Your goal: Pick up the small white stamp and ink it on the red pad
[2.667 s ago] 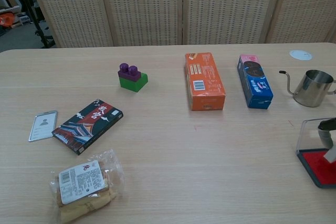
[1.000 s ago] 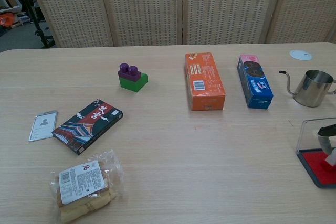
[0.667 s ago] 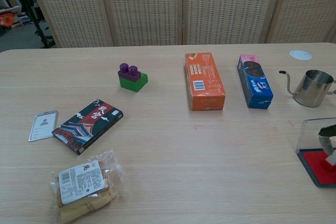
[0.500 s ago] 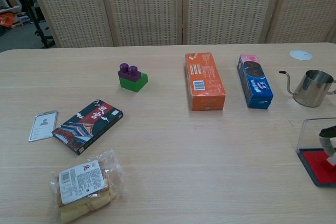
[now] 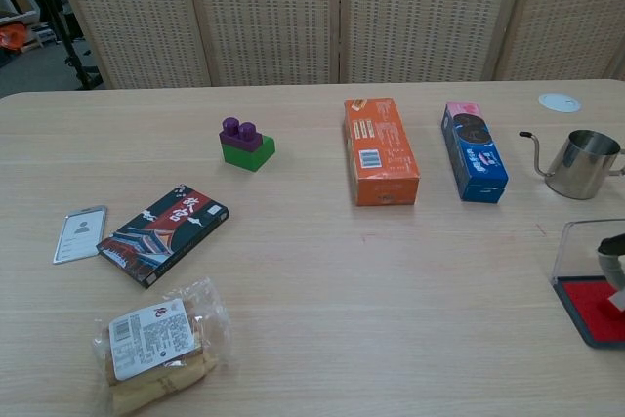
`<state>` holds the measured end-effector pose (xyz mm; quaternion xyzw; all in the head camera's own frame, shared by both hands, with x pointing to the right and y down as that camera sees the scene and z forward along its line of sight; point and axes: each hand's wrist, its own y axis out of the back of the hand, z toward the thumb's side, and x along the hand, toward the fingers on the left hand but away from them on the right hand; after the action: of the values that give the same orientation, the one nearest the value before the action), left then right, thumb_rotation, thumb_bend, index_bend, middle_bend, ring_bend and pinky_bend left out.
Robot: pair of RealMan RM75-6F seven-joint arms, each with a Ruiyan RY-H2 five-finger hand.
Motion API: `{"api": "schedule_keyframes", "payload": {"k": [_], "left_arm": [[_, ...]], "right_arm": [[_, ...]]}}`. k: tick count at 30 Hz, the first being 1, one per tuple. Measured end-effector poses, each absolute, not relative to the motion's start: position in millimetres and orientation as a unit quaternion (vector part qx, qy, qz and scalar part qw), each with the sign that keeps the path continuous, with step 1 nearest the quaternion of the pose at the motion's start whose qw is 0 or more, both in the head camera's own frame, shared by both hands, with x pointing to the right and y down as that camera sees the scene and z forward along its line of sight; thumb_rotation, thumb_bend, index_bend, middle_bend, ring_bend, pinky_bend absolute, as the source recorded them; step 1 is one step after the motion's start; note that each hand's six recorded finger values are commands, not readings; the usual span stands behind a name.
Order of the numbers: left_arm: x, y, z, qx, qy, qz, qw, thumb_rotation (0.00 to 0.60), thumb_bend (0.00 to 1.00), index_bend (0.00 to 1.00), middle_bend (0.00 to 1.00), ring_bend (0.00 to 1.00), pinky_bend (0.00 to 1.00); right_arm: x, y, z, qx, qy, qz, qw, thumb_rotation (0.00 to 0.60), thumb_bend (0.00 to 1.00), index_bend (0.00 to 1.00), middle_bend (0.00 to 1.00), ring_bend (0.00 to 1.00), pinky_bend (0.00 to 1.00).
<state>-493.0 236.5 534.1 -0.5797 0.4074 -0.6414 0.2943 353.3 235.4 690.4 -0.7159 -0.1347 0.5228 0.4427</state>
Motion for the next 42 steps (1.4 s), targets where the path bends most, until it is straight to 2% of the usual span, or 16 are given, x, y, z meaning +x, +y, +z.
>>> {"api": "schedule_keyframes", "payload": {"k": [9, 18, 31, 42], "left_arm": [[-493.3, 236.6, 532.2, -0.581, 0.41, -0.639, 0.294, 0.6, 0.0, 0.0, 0.0, 0.0, 0.0], [-494.8, 236.5, 529.5, -0.583, 0.414, -0.635, 0.293, 0.6, 0.0, 0.0, 0.0, 0.0, 0.0], [-497.5, 236.0, 528.0, -0.583, 0.417, -0.634, 0.291, 0.6, 0.0, 0.0, 0.0, 0.0, 0.0], [-497.5, 236.3, 527.9, -0.585, 0.416, -0.633, 0.29, 0.6, 0.0, 0.0, 0.0, 0.0, 0.0]], "right_arm": [[340.8, 229.5, 666.5, -0.721, -0.147, 0.501, 0.456, 0.6, 0.52, 0.55, 0.92, 0.98, 1.0], [293.4, 222.1, 643.3, -0.731, -0.14, 0.46, 0.485, 0.6, 0.52, 0.55, 0.92, 0.98, 1.0], [231.2, 221.2, 666.7, -0.736, -0.098, 0.457, 0.49, 0.6, 0.52, 0.55, 0.92, 0.98, 1.0], [221.5, 226.6, 677.7, -0.734, -0.089, 0.464, 0.488, 0.6, 0.52, 0.55, 0.92, 0.98, 1.0]]}}
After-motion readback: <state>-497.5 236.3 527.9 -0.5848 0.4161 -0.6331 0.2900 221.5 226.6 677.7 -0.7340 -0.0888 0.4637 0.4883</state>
